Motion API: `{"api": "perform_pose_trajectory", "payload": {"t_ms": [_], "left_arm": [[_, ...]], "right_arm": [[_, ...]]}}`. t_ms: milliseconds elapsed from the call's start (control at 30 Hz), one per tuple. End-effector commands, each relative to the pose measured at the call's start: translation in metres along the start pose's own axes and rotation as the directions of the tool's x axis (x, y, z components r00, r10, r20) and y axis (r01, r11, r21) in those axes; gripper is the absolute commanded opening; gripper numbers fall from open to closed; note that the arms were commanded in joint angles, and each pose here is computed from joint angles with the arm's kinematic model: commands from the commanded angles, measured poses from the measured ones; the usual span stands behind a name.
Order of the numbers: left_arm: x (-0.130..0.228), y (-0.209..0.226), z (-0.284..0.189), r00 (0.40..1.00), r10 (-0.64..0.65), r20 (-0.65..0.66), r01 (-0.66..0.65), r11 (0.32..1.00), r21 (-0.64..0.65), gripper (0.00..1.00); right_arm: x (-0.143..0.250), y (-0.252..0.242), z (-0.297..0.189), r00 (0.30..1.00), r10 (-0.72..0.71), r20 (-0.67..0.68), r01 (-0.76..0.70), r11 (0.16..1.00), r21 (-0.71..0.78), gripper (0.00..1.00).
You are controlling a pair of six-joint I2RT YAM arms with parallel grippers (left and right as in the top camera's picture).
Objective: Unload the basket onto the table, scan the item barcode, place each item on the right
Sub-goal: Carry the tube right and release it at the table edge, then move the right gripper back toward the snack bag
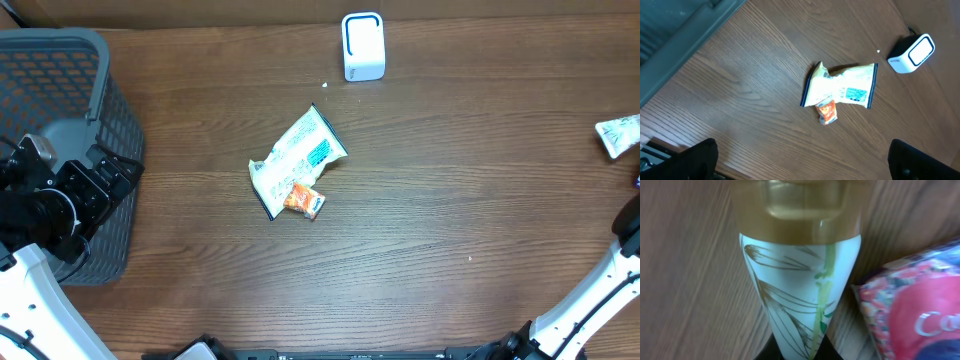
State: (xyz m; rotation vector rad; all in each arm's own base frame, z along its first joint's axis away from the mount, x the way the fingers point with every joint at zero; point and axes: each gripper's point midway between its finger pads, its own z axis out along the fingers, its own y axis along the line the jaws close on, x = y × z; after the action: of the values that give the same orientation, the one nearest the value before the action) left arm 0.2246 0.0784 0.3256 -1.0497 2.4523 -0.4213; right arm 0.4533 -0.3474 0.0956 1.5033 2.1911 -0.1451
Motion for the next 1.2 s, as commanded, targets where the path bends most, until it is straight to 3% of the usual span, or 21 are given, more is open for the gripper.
{"api": "perform_pose_trajectory", "payload": {"t_ms": [0, 300, 333, 400, 500, 700, 900, 1033, 1133, 1167], "left_arm": [[0.001, -0.001, 0.001, 1.000, 0.028, -0.006, -0.028, 1.000, 0.004, 1.00], [0.001, -0.001, 0.001, 1.000, 0.028, -0.006, -0.028, 1.000, 0.004, 1.00], [0.001, -0.001, 0.001, 1.000, 0.028, -0.006, -0.028, 1.000, 0.004, 1.00], [0.001, -0.001, 0.001, 1.000, 0.028, -0.006, -0.028, 1.000, 0.004, 1.00], [0.001, -0.001, 0.001, 1.000, 0.028, -0.006, -0.028, 1.000, 0.004, 1.00], [0.001, -0.001, 0.001, 1.000, 0.028, -0.006, -0.028, 1.000, 0.004, 1.00], [0.001, -0.001, 0.001, 1.000, 0.028, -0.006, -0.028, 1.000, 0.004, 1.00], [0.001, -0.001, 0.001, 1.000, 0.028, -0.006, -0.028, 1.000, 0.004, 1.00], [0.001, -0.001, 0.001, 1.000, 0.028, -0.006, -0.028, 1.000, 0.004, 1.00], [0.001, -0.001, 0.001, 1.000, 0.028, -0.006, -0.028, 1.000, 0.004, 1.00]], "right_arm": [[-0.005, 0.007, 0.000, 0.998, -0.060, 0.021, 0.060, 0.998, -0.022, 0.06], [-0.001, -0.020, 0.018, 0.999, -0.047, -0.014, 0.047, 0.998, 0.052, 0.07], [-0.003, -0.023, 0.018, 0.999, -0.045, -0.009, 0.045, 0.997, 0.065, 0.08], [-0.006, -0.031, 0.018, 0.999, -0.041, -0.002, 0.041, 0.995, 0.094, 0.20], [-0.008, -0.046, 0.017, 1.000, -0.030, -0.002, 0.030, 0.990, 0.138, 0.20], [-0.012, -0.071, 0.017, 1.000, 0.002, -0.022, 0.002, 0.985, 0.170, 0.32], [-0.021, -0.088, 0.003, 0.999, 0.032, -0.028, -0.026, 0.982, 0.189, 0.36], [-0.030, -0.068, -0.020, 0.999, 0.040, -0.026, -0.037, 0.995, 0.092, 0.36], [-0.033, -0.031, -0.045, 0.998, 0.037, -0.055, -0.042, 0.994, -0.098, 0.36], [-0.030, -0.005, -0.063, 0.997, 0.020, -0.080, -0.037, 0.974, -0.224, 0.41]]}}
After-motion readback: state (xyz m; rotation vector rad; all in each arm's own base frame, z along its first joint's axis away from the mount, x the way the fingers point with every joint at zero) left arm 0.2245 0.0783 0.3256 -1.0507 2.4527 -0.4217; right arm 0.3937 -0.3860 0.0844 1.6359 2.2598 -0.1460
